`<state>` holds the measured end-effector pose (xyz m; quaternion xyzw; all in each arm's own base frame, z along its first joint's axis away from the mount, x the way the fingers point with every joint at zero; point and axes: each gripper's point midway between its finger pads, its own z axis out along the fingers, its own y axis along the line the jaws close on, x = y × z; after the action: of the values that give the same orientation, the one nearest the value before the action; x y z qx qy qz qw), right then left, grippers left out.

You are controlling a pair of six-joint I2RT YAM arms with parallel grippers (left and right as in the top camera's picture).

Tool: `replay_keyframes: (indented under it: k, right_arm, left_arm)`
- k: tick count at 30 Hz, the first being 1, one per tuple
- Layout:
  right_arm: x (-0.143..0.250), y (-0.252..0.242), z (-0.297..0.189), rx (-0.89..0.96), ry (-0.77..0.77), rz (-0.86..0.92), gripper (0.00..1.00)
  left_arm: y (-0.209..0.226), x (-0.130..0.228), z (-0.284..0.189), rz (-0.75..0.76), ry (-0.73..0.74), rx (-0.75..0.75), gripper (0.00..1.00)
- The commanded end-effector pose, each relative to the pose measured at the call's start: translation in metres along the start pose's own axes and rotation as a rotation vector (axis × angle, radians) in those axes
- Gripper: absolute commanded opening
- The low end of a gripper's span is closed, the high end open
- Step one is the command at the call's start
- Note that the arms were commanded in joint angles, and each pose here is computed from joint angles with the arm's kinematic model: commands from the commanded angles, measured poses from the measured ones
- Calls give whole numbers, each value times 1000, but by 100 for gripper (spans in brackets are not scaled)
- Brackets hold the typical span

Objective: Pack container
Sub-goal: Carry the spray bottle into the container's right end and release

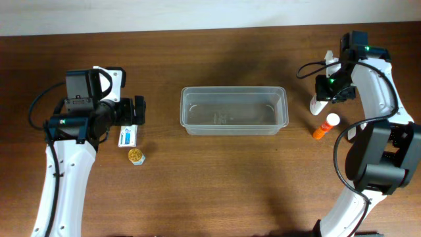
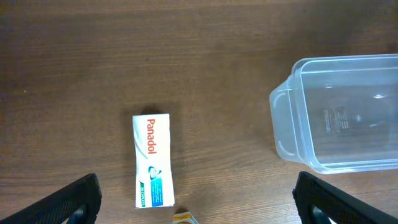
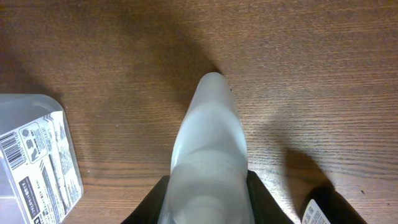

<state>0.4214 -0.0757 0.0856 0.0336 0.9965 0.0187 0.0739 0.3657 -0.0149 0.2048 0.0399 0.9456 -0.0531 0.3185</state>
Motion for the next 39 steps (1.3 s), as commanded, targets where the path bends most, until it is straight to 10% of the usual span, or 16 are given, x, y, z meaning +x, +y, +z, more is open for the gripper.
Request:
replay_keyframes:
  k: [1,18,39]
  right_arm:
    - [-9,-1,-6,5,-26,3,21]
    - [15,125,-184,-108,-241,-205,17]
    - [25,159,-50,-123,-70,-183,17]
  left_arm:
    - [3,-8,-3,-9,-19,-11,99]
    - [3,-9,-3,-9,-27,-11,99]
    - [3,-9,-3,-9,-26,-11,99]
